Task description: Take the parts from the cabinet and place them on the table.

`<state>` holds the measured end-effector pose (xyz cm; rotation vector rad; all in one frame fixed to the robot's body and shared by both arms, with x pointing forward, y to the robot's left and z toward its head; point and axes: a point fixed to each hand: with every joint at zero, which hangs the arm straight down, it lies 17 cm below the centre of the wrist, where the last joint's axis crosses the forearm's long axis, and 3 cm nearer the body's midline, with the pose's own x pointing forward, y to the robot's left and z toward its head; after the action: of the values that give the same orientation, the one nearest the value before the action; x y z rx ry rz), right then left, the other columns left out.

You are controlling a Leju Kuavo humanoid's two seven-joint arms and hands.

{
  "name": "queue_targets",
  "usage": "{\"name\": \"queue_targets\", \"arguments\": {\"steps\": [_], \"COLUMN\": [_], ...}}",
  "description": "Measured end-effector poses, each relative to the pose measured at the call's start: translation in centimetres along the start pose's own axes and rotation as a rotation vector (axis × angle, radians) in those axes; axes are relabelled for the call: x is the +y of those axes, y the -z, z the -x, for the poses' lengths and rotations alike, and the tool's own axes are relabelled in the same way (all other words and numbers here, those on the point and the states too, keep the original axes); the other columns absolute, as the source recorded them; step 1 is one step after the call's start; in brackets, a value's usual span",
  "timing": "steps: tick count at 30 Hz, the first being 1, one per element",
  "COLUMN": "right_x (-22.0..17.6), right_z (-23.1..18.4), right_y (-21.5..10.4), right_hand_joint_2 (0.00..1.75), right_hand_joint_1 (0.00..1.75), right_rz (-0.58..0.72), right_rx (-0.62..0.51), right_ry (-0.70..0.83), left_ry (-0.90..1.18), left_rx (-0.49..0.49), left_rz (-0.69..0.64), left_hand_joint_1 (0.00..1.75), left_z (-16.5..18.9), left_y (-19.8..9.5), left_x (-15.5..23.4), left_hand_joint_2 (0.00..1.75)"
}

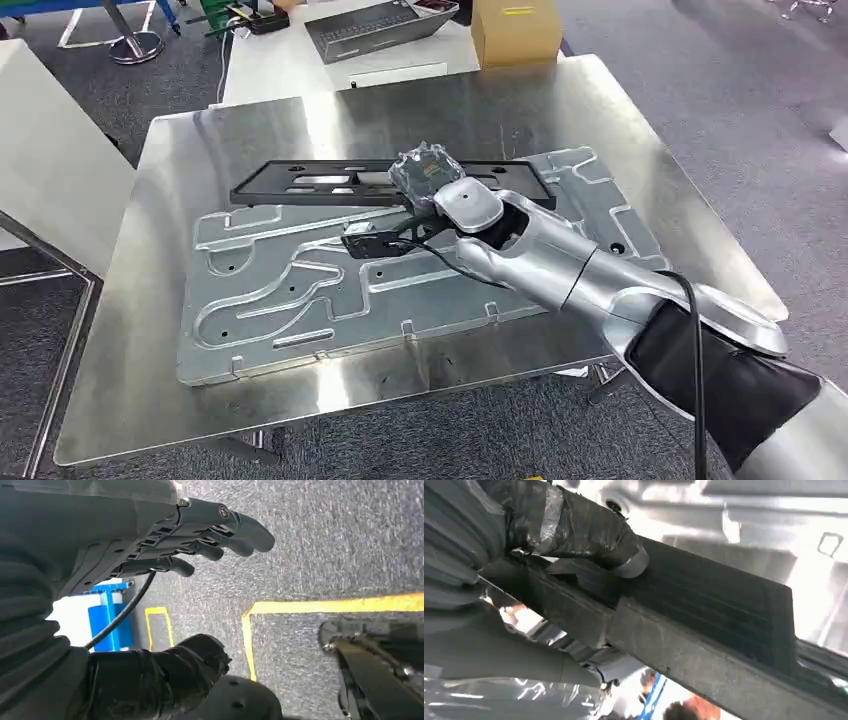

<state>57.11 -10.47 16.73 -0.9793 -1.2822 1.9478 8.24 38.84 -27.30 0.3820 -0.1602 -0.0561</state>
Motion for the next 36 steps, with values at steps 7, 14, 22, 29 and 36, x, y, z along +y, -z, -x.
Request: {"name": "queue_targets", "arguments": {"steps": [7,14,22,29,36], "right_x": [0.9,1.6,2.4,2.1,2.3], "right_z": [-0.3,-0.3,-0.4,0.3,0.9], "right_y": [-0.1,-0.1,-0.2,-0.3,-0.4], "right_hand_joint_2": [1.75,1.75,1.75,1.75,1.75], "right_hand_joint_1": [1.75,1.75,1.75,1.75,1.75], "right_rz": [-0.004,-0.010,-0.018,-0.010,-0.009], "right_rx": [-0.006,-0.003,-0.002,0.013,0.030], "right_ry": [0.031,0.049,0.070,0.083,0.097], "left_ry": [-0.003,-0.005,-0.007,-0.013,-0.012], "left_rx": [-0.002,-0.001,-0.008,-0.014,-0.015], "left_rz": [-0.010,-0.013,-0.011,0.003,0.003], "left_hand_joint_1": [0.00,0.00,0.00,0.00,0.00], "left_z": [-0.2,-0.1,-0.2,-0.3,-0.3], "left_y": [0.0,0.0,0.0,-0.1,-0.1], "left_x": [0.3,0.2,0.0,-0.4,-0.4], "left_hand_joint_2": [1.75,1.75,1.75,1.75,1.75]}}
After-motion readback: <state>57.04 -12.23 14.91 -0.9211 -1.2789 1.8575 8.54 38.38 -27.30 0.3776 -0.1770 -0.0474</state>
